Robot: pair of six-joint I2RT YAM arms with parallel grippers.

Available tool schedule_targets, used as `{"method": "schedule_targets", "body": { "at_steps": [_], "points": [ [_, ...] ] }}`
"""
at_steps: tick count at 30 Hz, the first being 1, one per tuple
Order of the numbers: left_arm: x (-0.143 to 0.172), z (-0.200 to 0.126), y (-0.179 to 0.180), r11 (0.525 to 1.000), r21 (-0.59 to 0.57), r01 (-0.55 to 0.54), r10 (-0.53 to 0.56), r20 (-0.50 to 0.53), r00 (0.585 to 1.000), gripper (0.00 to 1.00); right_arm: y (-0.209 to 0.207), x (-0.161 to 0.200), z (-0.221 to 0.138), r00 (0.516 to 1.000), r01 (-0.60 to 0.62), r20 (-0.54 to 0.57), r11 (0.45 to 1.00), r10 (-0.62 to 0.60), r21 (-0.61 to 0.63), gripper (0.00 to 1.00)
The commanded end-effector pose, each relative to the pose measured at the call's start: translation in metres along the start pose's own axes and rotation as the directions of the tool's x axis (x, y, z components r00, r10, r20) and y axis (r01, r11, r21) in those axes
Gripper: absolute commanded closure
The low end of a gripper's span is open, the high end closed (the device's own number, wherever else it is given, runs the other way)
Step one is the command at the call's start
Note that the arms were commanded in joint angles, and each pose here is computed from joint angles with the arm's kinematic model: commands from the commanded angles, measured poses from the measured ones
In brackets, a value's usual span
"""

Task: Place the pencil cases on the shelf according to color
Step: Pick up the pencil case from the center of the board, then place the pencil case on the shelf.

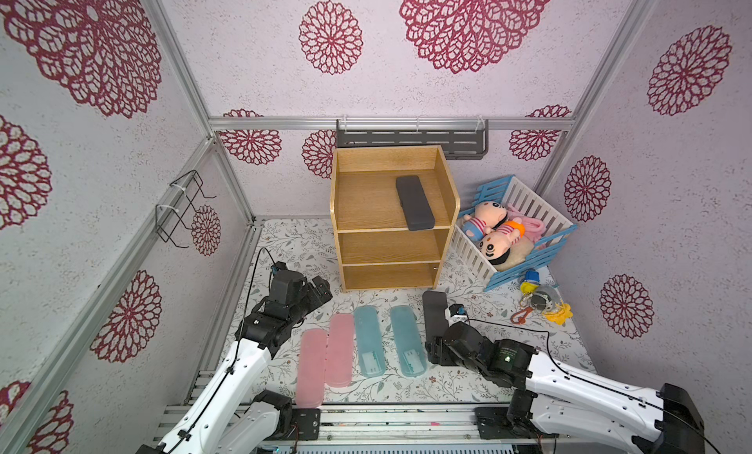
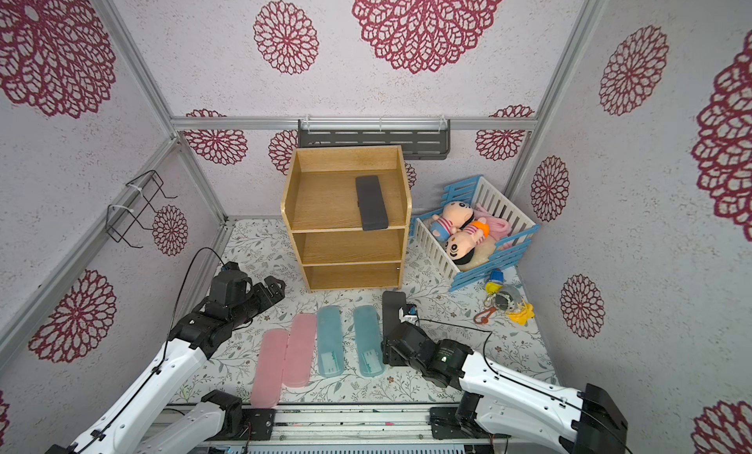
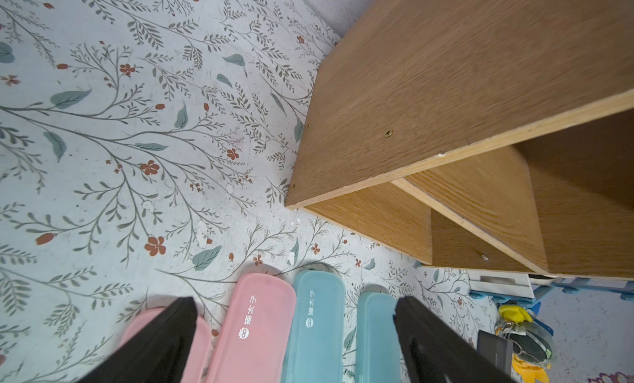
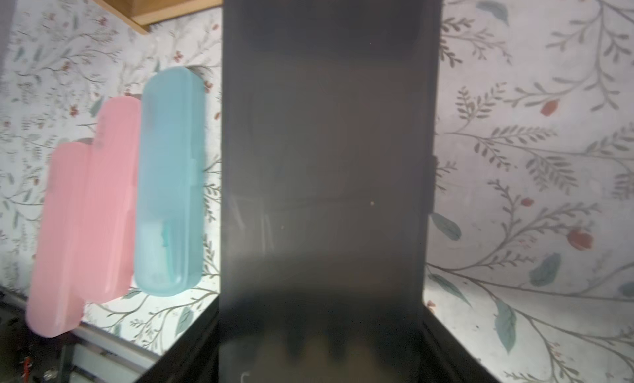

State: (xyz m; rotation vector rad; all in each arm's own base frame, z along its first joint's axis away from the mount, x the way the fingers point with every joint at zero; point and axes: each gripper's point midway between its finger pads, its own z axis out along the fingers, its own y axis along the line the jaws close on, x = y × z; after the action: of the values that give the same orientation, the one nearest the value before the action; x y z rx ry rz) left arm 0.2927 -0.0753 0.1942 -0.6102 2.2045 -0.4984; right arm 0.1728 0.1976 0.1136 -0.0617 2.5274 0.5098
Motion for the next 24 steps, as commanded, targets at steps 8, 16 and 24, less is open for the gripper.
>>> {"method": "schedule_targets", "body": {
  "at_steps": [8,16,24],
  "points": [
    [-0.003,-0.004,-0.021,0.998,0.055,0.011,-0.01,-0.026,1.0,0.03,0.082,-0.021,-0.022,0.962,0.263,0.125,0.95,-0.244,-0.168,0.44],
    [-0.01,-0.009,-0.027,0.999,0.054,0.008,-0.009,0.009,1.0,0.03,0.148,-0.024,-0.049,0.901,0.424,0.23,0.857,-0.366,-0.295,0.43],
    [-0.024,-0.019,-0.032,0.998,0.065,-0.017,0.013,0.071,0.997,0.03,0.174,-0.057,-0.087,0.854,0.486,0.381,0.808,-0.356,-0.333,0.44]
  ]
}}
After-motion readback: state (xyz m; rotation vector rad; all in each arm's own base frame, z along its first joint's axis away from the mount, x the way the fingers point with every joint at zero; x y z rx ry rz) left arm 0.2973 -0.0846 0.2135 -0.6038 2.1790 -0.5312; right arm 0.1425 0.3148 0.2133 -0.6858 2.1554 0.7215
